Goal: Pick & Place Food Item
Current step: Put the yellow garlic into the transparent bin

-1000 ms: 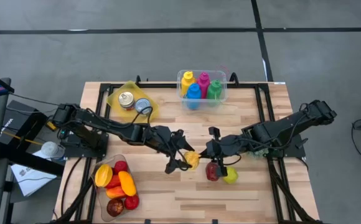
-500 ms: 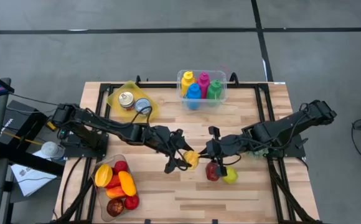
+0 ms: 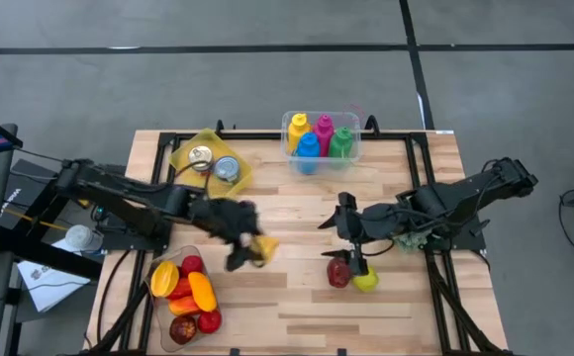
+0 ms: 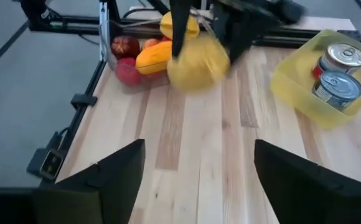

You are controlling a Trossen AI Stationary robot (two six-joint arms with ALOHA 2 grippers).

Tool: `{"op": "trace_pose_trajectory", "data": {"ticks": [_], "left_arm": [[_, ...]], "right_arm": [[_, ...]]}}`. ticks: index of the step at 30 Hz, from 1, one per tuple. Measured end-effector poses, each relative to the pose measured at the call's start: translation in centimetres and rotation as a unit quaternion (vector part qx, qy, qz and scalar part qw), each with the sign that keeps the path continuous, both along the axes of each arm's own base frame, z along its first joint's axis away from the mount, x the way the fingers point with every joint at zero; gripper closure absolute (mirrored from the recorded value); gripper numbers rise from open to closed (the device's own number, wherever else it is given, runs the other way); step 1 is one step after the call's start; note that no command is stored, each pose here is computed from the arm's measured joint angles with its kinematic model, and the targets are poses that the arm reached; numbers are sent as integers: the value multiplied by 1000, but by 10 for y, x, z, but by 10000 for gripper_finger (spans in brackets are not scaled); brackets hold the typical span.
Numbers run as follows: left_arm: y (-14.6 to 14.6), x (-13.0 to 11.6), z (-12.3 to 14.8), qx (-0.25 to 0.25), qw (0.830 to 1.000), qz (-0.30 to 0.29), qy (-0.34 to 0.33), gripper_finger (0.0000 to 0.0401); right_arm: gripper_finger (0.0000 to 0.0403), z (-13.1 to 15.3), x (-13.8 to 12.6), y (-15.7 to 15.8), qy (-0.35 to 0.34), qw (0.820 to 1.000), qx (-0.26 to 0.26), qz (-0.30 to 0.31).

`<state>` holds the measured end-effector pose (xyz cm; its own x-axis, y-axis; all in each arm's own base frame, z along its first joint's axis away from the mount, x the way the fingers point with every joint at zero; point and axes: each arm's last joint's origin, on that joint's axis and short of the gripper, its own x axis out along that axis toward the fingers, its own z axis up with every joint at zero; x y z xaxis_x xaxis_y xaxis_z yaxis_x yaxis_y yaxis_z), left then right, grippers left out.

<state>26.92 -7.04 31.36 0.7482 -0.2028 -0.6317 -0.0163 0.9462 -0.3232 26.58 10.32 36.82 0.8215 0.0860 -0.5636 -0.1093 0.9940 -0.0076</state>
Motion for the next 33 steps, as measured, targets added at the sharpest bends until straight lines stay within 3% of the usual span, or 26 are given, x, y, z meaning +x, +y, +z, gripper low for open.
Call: {"op": "trace_pose_trajectory", "data": {"ticks": [4, 8, 15, 29, 33], "left_arm": [[-14, -45, 2, -50, 991, 31, 119, 113], [-31, -83, -1, -71, 970, 61, 227, 113], [-39, -121, -10, -30, 928, 151, 340, 111], [-38, -130, -40, -11, 898, 158, 410, 110], [-40, -128, -42, -23, 903, 153, 400, 109]], "right_arm": [[111, 3, -6, 3, 22, 1000, 1, 1], [113, 1, -8, 2, 38, 999, 4, -4], [112, -3, -5, 0, 49, 999, 1, -11], [112, -3, -5, 0, 49, 999, 1, -12], [112, -3, -6, 1, 49, 999, 1, -10]]}}
